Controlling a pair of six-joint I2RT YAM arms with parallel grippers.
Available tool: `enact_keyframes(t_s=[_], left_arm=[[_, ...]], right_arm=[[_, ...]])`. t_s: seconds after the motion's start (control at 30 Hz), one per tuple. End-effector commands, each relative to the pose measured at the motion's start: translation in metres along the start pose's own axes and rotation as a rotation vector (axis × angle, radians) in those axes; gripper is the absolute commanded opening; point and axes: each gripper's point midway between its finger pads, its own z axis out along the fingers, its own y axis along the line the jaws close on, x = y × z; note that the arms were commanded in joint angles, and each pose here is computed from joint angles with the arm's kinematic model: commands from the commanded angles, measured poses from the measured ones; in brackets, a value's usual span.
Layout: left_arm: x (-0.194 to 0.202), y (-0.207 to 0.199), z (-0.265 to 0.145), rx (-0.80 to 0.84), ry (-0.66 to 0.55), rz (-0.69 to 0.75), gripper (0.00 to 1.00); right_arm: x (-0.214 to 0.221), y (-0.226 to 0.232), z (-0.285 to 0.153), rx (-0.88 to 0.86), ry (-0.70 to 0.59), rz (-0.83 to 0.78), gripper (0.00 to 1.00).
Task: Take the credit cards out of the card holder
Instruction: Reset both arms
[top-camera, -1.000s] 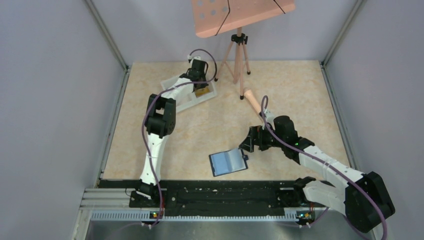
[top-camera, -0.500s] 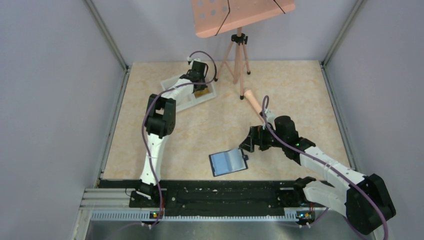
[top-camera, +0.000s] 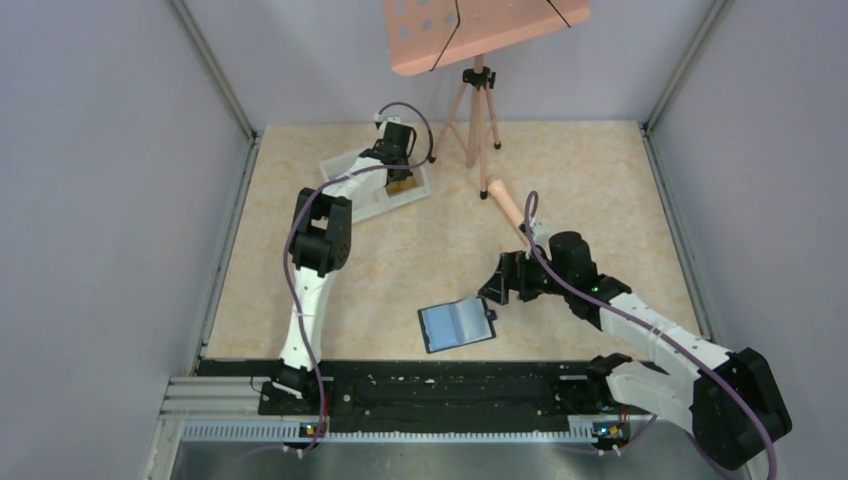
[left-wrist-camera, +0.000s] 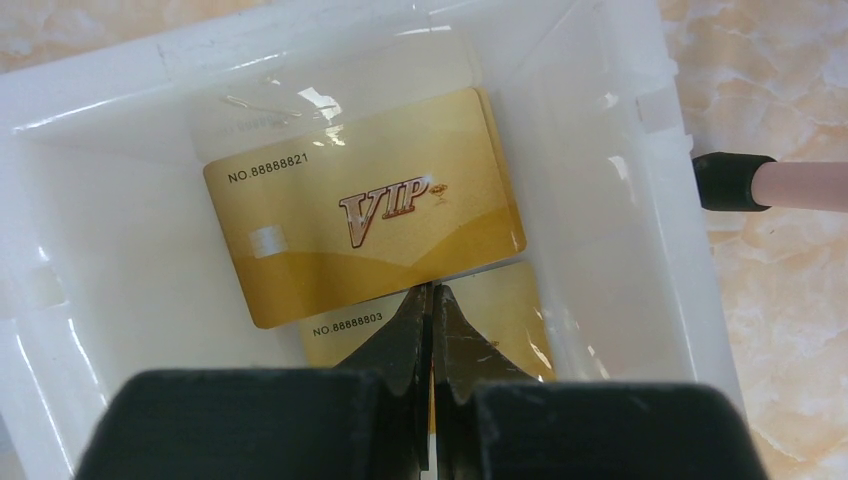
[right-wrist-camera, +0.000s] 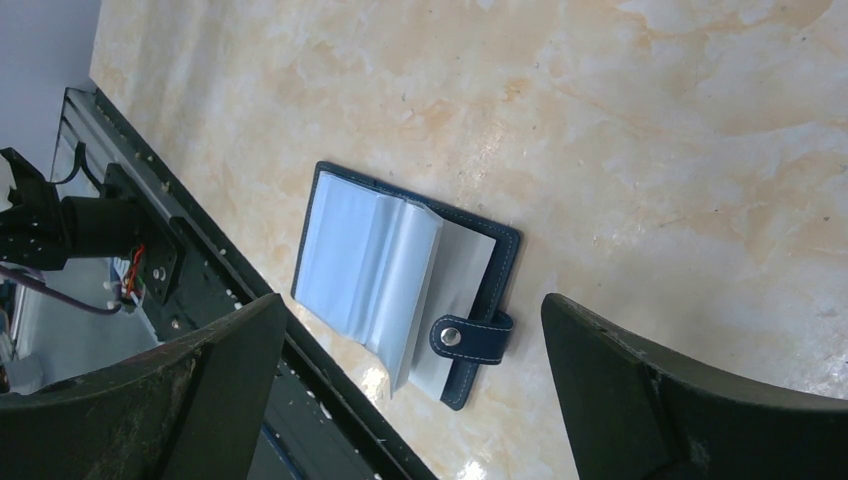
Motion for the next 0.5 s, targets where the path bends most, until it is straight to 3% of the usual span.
enact_keyframes(t_s=[0.0, 0.3, 0.47], left_arm=[[-0.044, -0.005, -0.027, 0.027, -0.088, -0.003, 0.00], [-0.060, -0.034, -0.072, 0.230, -0.117, -0.032, 0.02], [-0.046, -0.050, -0.105, 0.371, -0.059, -0.060, 0.03]], right_arm=[[-0.024, 0.011, -0.006, -0.027, -0.068, -0.024, 0.99], [-0.029, 0.013, -0.016, -0.003, -0.090, -0.029, 0.99], [-0.035, 0.015, -0.023, 0.022, -0.085, -0.042, 0.99]])
